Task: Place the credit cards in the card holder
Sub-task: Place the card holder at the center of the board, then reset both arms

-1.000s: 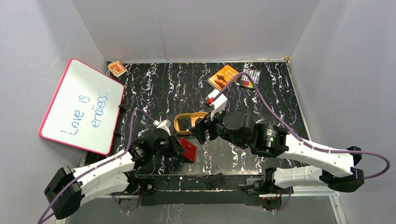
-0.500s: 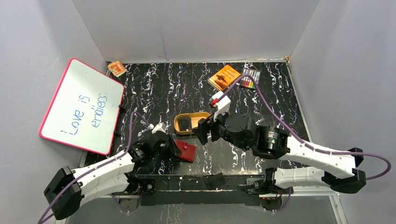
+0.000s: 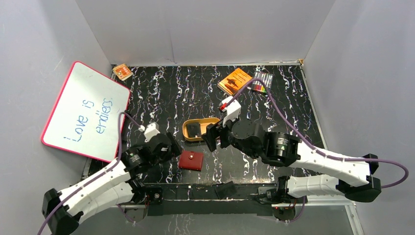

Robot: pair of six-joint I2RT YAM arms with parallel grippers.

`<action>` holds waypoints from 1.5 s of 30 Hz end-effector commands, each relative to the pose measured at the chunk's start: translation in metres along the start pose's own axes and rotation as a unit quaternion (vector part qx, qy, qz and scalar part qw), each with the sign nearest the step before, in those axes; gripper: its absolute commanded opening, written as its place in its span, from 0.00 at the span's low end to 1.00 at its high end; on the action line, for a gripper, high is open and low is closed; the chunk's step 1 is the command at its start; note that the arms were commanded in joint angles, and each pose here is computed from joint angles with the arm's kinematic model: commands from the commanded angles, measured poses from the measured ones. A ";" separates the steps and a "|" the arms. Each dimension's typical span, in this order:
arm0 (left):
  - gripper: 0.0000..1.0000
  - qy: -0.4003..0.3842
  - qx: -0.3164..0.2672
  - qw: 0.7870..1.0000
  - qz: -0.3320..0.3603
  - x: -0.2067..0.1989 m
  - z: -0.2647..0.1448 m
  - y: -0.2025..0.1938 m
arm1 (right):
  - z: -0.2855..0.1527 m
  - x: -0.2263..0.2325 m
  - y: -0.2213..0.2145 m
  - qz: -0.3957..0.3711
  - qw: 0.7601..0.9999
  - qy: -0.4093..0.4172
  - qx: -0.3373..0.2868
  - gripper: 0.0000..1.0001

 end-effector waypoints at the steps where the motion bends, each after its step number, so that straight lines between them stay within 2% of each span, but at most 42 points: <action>1: 0.89 0.015 -0.108 0.994 -0.009 -0.011 -0.039 0.047 | 0.008 -0.001 0.006 0.011 0.999 -0.042 0.011 0.95; 2: 0.90 0.009 -0.121 0.993 -0.004 -0.017 -0.046 0.055 | 0.012 -0.001 0.007 0.009 0.999 -0.051 0.017 0.98; 6: 0.91 0.010 -0.160 0.987 0.012 -0.040 -0.063 0.081 | 0.036 0.000 0.012 -0.014 0.996 -0.085 0.033 0.99; 8: 0.91 0.014 -0.160 0.987 0.009 -0.054 -0.069 0.089 | 0.052 0.000 0.014 -0.025 0.993 -0.109 0.034 0.99; 11: 0.92 0.021 -0.144 0.989 -0.021 -0.078 -0.079 0.099 | 0.078 -0.024 0.010 -0.006 0.979 -0.192 0.069 0.99; 13: 0.92 0.032 -0.132 0.990 -0.036 -0.091 -0.083 0.104 | 0.093 -0.062 0.014 0.068 0.969 -0.215 0.097 0.99; 15: 0.92 0.025 -0.127 0.991 -0.041 -0.103 -0.089 0.109 | 0.100 -0.110 0.012 0.163 0.961 -0.201 0.101 0.98; 17: 0.92 0.025 -0.136 0.989 -0.053 -0.105 -0.092 0.113 | 0.089 -0.151 0.017 0.260 0.947 -0.176 0.059 0.99; 19: 0.92 0.025 -0.152 0.987 -0.050 -0.105 -0.095 0.119 | 0.069 -0.183 0.027 0.317 0.929 -0.192 0.010 0.98; 22: 0.92 0.027 -0.183 0.981 -0.061 -0.101 -0.106 0.128 | 0.033 -0.203 0.055 0.272 0.922 -0.270 -0.057 0.99; 26: 0.93 -0.016 -0.213 0.976 0.036 -0.109 -0.122 0.142 | -0.021 -0.210 0.095 0.187 0.913 -0.340 -0.128 0.99; 30: 0.94 -0.065 -0.263 0.957 0.104 -0.112 -0.147 0.160 | -0.065 -0.207 0.116 0.139 0.900 -0.378 -0.169 0.99; 34: 0.94 -0.128 -0.330 0.930 0.095 -0.106 -0.191 0.179 | -0.093 -0.198 0.111 0.120 0.900 -0.381 -0.173 0.99; 37: 0.94 -0.138 -0.368 0.915 0.088 -0.102 -0.213 0.191 | -0.101 -0.195 0.099 0.091 0.910 -0.371 -0.159 0.98; 40: 0.94 -0.110 -0.365 0.919 0.104 -0.109 -0.215 0.198 | -0.093 -0.189 0.092 0.091 0.926 -0.339 -0.140 0.99; 45: 0.94 -0.106 -0.335 0.926 0.139 -0.138 -0.205 0.202 | -0.072 -0.191 0.102 0.101 0.933 -0.321 -0.128 0.99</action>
Point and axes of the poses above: each gripper's point midway between its finger pads, its own z axis out along the fingers, its own x axis along the line the jaws close on, y = z × x, the point moved 7 cm from there along -z, back along the fingers, and after that the axes turned 4 degrees about -z, right-handed, at the moved point
